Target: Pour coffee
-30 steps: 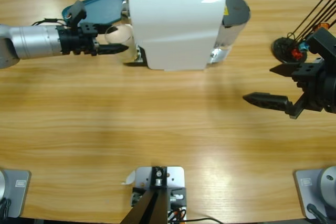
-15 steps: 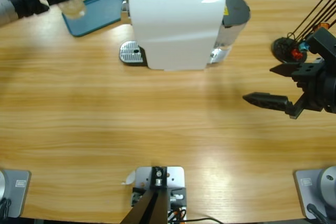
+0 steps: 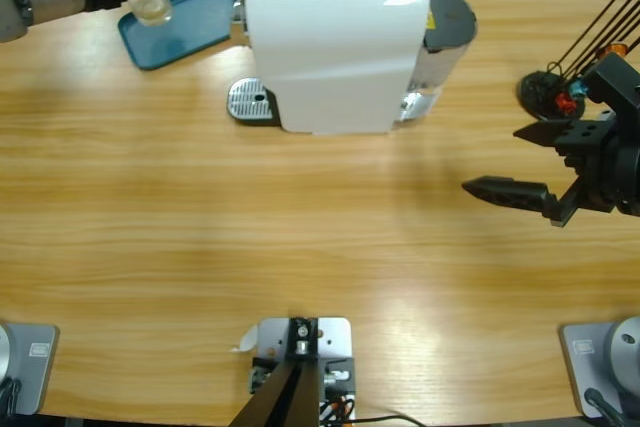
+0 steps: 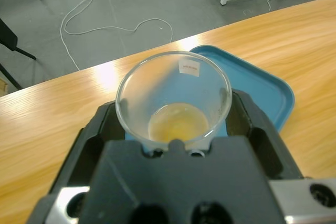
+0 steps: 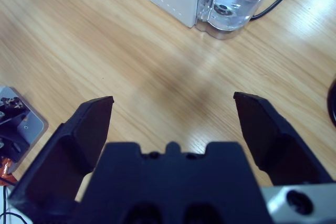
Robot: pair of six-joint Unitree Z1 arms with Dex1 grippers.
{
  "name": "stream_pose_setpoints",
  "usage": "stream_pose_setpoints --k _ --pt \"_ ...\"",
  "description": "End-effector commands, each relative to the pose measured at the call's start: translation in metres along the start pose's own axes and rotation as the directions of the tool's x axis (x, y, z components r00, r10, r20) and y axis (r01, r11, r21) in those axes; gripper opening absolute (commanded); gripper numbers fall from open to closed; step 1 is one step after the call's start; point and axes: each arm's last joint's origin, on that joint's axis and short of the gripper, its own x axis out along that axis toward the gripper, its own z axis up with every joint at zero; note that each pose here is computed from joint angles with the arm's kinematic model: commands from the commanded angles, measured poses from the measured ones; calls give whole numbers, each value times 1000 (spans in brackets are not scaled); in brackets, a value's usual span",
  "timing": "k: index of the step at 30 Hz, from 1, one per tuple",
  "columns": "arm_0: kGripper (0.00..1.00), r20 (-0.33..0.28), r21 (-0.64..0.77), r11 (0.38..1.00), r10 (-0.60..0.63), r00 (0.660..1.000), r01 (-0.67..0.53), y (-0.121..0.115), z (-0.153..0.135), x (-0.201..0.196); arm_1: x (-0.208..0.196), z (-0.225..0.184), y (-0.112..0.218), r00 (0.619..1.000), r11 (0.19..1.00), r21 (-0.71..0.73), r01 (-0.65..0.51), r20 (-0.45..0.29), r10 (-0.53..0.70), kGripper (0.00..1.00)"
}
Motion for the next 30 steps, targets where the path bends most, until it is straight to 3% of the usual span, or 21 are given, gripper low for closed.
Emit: stream_pose_setpoints --k 1,20,27,29,30 --pt "0 -146 9 1000 -28 989 29 -13 -14 26 13 -4 -2 998 1000 -1 3 -57 -3 1000" --pt "0 -329 -9 999 -39 943 39 -13 -11 42 13 -5 -3 998 1000 0 8 -57 -8 1000" --pt "0 -359 -9 999 -45 932 45 -15 -14 41 14 -5 -3 998 1000 1 9 -59 -9 1000" --pt "135 -368 -9 999 -48 929 48 -17 -16 40 14 -5 -3 998 1000 1 10 -59 -10 1000" --pt "254 -369 -9 999 -48 928 48 -17 -16 39 13 -5 -3 998 1000 1 10 -58 -10 1000"
